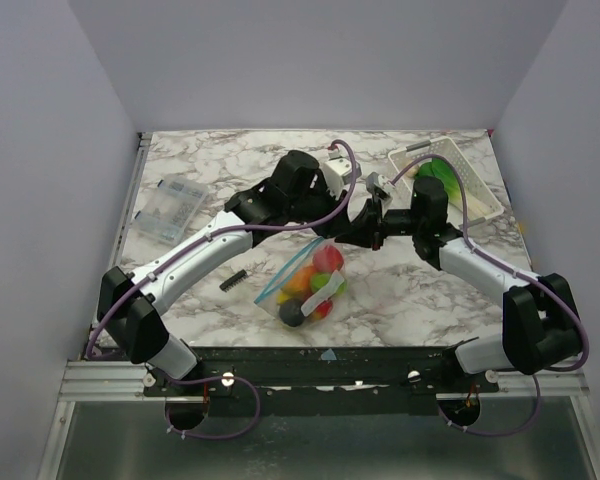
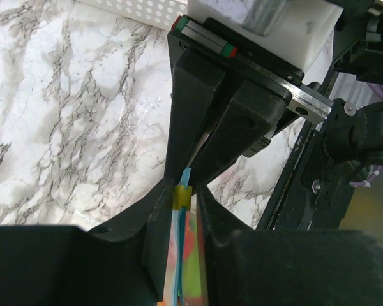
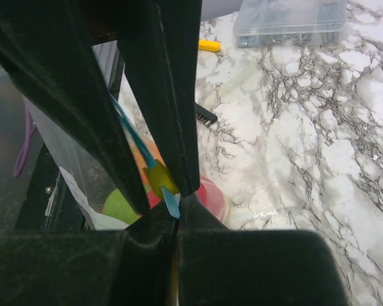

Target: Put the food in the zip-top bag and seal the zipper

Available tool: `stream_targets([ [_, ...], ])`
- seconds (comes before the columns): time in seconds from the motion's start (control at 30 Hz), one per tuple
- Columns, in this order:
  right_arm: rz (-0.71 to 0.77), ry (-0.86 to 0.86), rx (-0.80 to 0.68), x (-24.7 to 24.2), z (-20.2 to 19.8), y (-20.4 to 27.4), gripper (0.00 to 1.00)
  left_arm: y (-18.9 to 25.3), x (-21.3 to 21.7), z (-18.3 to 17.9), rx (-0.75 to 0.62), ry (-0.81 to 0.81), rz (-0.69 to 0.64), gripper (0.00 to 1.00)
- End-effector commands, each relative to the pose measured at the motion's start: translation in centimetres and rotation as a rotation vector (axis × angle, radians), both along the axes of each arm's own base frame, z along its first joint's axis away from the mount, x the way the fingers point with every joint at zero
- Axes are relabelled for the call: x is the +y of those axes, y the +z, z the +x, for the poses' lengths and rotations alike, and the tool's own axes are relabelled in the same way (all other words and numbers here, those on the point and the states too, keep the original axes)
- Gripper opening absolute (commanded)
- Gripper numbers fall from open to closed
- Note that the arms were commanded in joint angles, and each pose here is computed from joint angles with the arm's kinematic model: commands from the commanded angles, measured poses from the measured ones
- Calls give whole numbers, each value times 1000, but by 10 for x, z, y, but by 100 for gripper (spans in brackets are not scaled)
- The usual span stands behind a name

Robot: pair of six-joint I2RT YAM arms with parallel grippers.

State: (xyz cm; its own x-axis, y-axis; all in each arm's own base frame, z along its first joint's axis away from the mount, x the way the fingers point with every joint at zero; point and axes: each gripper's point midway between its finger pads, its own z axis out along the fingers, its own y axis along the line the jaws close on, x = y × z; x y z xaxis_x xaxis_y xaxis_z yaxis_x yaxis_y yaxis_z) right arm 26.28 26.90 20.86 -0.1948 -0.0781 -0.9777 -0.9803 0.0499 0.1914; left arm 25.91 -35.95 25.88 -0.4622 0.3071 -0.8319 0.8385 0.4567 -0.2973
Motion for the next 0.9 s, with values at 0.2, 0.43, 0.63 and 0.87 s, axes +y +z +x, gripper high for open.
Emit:
stream_targets([
  [0.2,30,-96,-35,1,8,9,0,4,3,4,-34,25,5,0],
  [0.43,121,-139,-10,-1,3,31,0,-5,8,-5,-14,6,10,0],
  [0.63,161,-149,25,-1,0,43,0,-8,9,-13,7,-10,2,0],
  [0.87,196,-225,85,-2,10,45,0,-11,14,-21,26,-34,16,0],
])
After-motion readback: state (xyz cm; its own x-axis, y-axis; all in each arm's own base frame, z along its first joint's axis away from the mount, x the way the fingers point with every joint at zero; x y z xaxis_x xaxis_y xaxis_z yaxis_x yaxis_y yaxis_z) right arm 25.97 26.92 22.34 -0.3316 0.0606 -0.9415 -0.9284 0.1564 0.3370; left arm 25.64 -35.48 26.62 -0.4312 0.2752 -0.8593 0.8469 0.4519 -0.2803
